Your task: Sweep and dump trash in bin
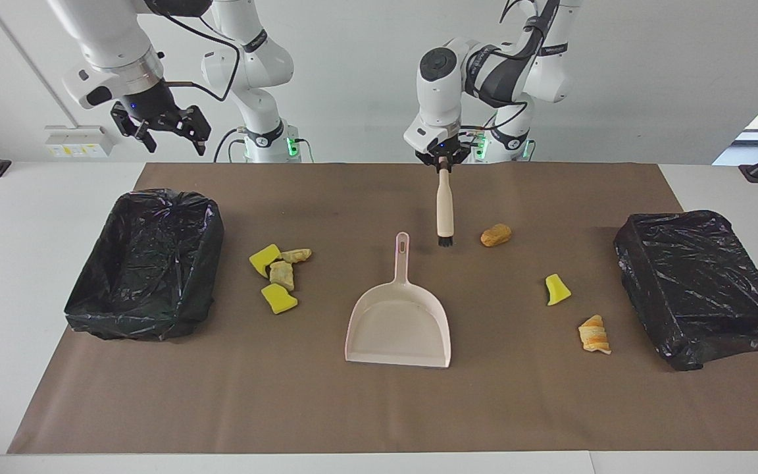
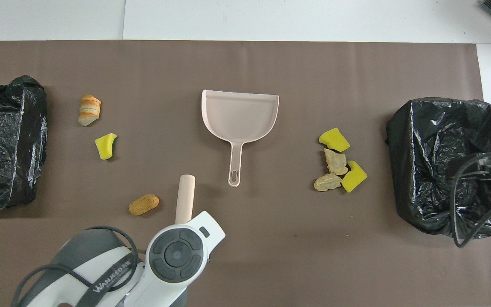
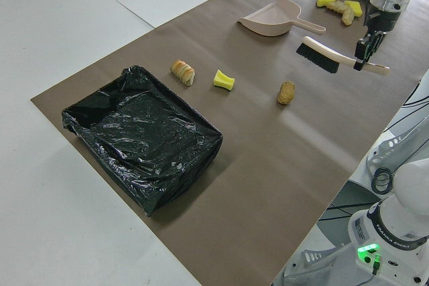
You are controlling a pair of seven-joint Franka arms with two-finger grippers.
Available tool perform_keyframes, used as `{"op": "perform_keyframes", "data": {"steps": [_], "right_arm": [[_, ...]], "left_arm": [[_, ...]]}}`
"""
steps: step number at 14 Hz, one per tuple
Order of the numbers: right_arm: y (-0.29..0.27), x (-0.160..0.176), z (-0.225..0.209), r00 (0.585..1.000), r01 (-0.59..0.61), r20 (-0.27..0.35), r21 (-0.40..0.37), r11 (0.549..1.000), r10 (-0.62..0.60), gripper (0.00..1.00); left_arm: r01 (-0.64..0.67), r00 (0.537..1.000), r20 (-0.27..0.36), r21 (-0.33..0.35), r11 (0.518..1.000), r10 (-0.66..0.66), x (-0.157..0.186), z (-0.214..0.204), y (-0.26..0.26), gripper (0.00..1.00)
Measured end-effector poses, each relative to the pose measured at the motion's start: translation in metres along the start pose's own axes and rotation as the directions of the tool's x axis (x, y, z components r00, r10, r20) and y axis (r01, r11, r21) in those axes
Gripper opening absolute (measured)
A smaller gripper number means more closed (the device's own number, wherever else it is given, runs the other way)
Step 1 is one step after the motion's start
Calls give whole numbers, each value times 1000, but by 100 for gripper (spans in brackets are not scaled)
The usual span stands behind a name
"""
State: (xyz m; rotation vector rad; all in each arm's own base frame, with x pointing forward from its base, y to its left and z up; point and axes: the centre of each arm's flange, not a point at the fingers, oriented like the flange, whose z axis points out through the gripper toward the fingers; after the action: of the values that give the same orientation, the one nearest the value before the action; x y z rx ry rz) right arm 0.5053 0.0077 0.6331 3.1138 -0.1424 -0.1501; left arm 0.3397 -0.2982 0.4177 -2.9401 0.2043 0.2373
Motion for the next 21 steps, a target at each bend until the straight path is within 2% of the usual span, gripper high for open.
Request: {"op": "perform_keyframes", "data": {"steps": [3,8,10,12,14,16,17,21], "right_arm": [[-52,6,4,999,-49,-1,11,999,49,100],[-130,30,29,994,-102,38,12,995,101,100],[-177,43,52,992,-113,63,9,994,112,100],[-230,59,81,987,-149,61,20,989,147,100],[-273,69,111,985,-169,43,37,985,168,100],[-303,74,135,987,-157,32,59,986,155,100],[-316,74,145,989,-149,26,63,987,147,100],[-373,62,184,986,-164,6,70,984,164,100]], "left_arm": [[-33,999,-19,-27,999,33,52,11,-75,27],[-198,975,-112,-70,978,190,137,22,-211,27],[-237,964,-143,-64,969,226,168,18,-258,27],[-259,951,-184,-43,965,247,200,18,-308,27],[-279,936,-216,25,960,278,229,31,-354,27],[-310,925,-201,96,946,323,253,46,-394,27],[-333,917,-193,108,937,348,261,52,-406,27],[-405,902,-128,77,911,412,264,64,-391,27]]}}
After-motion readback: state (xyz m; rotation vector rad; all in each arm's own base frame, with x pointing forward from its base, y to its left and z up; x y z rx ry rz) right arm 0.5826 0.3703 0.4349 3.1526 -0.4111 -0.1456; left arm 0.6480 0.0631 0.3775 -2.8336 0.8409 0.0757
